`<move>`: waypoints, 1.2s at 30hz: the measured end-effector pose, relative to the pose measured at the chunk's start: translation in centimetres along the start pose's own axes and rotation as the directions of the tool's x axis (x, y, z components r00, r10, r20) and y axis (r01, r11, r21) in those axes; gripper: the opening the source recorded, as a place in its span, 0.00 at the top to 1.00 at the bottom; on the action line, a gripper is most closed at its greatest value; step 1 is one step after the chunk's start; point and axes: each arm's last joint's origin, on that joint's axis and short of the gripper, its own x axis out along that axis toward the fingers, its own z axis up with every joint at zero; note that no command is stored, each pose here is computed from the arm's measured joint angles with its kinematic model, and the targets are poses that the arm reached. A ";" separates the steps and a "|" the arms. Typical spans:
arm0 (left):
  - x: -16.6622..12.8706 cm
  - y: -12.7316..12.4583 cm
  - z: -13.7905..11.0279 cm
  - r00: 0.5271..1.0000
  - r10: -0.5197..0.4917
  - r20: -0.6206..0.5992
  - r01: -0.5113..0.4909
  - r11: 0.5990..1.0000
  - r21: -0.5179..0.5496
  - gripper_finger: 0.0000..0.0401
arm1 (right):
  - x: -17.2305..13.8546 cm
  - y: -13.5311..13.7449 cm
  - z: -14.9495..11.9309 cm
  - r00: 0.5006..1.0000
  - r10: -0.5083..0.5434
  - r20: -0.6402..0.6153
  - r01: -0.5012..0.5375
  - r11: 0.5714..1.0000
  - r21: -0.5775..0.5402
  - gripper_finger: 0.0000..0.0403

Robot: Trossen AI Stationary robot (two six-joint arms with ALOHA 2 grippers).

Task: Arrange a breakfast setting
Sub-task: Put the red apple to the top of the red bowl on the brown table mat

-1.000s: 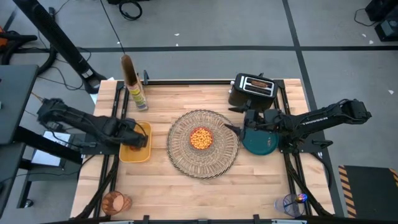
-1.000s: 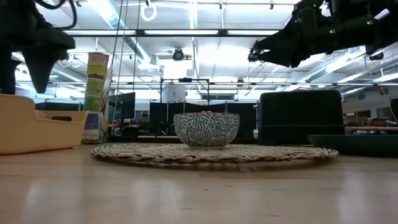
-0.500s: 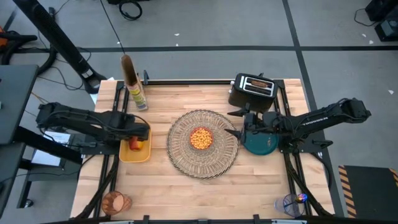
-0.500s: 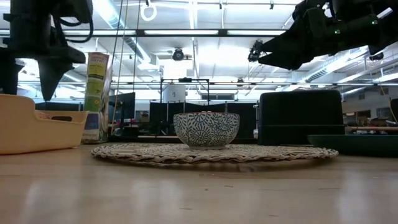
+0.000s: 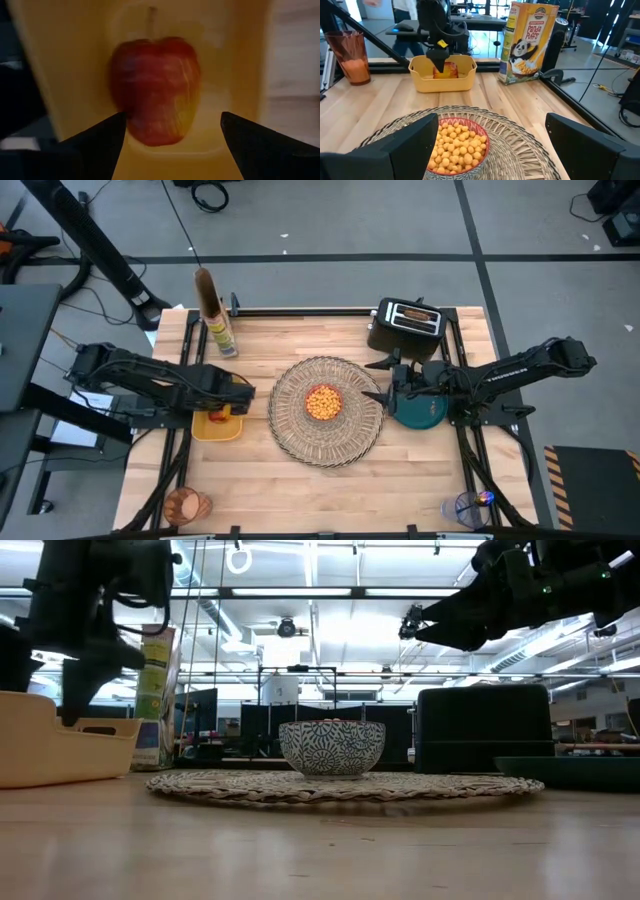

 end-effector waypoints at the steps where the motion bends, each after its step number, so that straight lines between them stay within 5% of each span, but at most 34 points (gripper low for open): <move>1: 0.0 -0.2 0.0 1.000 -0.019 0.004 0.018 1.000 0.007 0.17 | 0.0 0.0 0.0 1.000 0.000 0.000 0.000 1.000 -0.006 0.06; 7: -0.1 -1.2 0.1 0.992 -0.126 0.020 0.125 0.991 0.050 0.17 | 0.0 0.0 0.0 1.000 0.006 0.002 -0.006 1.000 -0.018 0.06; 22: -0.5 -0.4 0.0 0.996 -0.091 0.021 0.090 0.994 0.055 0.17 | 0.0 0.0 0.0 1.000 0.008 0.003 -0.008 1.000 -0.013 0.06; 36: 3.6 -0.1 2.0 0.987 -0.161 0.018 0.160 0.986 0.037 0.17 | 0.0 0.1 -0.1 0.999 0.035 -0.007 -0.035 0.999 -0.006 0.06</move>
